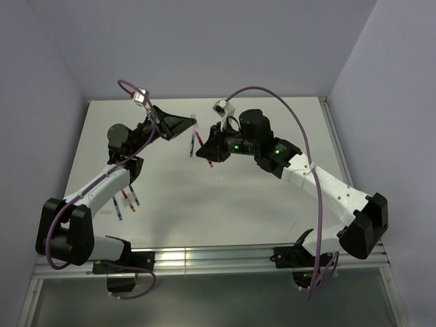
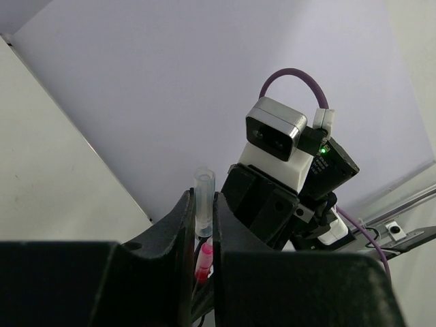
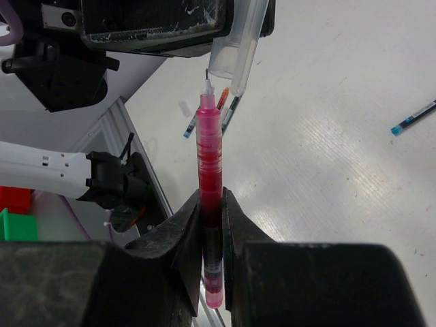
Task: Insert the pens into the pen caps
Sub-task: Insert the pen cap onto the pen.
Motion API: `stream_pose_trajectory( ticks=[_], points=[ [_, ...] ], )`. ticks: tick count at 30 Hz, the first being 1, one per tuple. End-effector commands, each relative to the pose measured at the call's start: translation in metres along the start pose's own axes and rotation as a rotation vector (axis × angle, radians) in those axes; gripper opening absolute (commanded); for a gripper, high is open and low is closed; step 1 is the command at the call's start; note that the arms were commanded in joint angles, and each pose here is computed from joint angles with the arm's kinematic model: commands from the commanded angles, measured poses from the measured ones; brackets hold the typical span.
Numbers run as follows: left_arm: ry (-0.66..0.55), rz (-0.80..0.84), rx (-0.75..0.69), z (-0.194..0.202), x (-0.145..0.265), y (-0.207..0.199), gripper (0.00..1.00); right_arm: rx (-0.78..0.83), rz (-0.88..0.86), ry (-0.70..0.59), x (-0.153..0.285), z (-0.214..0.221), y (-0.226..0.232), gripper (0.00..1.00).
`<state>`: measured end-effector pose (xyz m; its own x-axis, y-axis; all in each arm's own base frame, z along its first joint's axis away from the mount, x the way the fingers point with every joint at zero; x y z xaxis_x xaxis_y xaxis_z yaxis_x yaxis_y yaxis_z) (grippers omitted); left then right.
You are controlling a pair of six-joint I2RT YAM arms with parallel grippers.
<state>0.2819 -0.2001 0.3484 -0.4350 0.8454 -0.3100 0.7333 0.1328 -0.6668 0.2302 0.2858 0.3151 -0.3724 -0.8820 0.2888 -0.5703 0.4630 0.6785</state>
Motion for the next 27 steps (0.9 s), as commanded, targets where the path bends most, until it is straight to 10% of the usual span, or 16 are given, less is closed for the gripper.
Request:
stream_pose_trajectory(
  ticks=[1, 27],
  points=[
    [-0.002, 0.050, -0.062, -0.0039, -0.0011, -0.0114, 0.00, 0.011, -0.016, -0.039, 0.0020, -0.0161, 0.0101, 0.00],
    [-0.016, 0.060, -0.047, -0.0076, 0.0016, -0.0095, 0.00, 0.006, 0.013, -0.024, 0.0001, -0.0116, 0.0033, 0.00]
  ],
)
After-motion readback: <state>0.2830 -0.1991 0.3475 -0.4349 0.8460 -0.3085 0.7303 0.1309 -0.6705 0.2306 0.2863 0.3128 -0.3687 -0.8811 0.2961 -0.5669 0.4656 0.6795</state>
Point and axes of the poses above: each gripper's point midway between its finger pads, its own x axis back along the fingers, its own y axis along the line the jaws close on, z = x × y, the point moved 6 cm from there along x, back along the fingers, and after that the axes turned 15 degrees about -x, right-handed, at the moved point
